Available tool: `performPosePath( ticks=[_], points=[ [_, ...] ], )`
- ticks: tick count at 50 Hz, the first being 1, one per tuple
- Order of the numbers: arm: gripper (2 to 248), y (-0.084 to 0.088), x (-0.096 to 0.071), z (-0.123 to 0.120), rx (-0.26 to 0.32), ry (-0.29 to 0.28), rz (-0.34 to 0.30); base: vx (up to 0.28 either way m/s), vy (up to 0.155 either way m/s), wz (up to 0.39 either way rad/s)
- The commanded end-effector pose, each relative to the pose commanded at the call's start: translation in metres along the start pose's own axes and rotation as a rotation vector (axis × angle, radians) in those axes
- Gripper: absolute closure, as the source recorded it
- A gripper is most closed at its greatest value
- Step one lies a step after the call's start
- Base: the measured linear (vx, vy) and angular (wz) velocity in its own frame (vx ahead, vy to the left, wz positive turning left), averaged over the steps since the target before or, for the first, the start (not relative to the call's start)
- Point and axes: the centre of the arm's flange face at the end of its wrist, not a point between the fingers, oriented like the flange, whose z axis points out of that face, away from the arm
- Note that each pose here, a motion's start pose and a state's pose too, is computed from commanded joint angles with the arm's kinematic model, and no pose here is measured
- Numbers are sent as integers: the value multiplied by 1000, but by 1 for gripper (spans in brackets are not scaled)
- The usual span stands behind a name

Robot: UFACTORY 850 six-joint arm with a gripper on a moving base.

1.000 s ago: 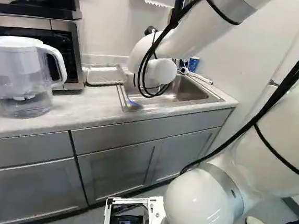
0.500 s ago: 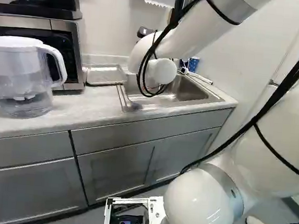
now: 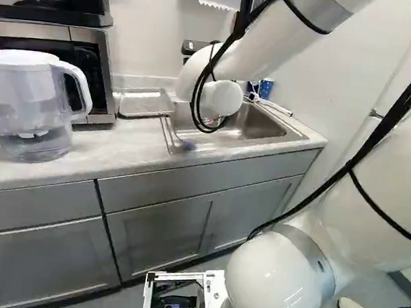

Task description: Rinse the cup and place it in the tray

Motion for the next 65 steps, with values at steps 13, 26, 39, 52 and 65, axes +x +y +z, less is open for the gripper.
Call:
performPosePath(
  ticks=[13,26,39,52,65],
  points=[
    [128,-7,1,6,14,-1,-3,0,0,0],
    [128,-24,7,23,39,17,-8,0,0,0],
    [128,-41,12,44,63,24,-12,0,0,0],
    [128,-58,15,66,82,30,-15,0,0,0],
    [128,-75,5,78,93,5,-4,0,0,0]
  ],
)
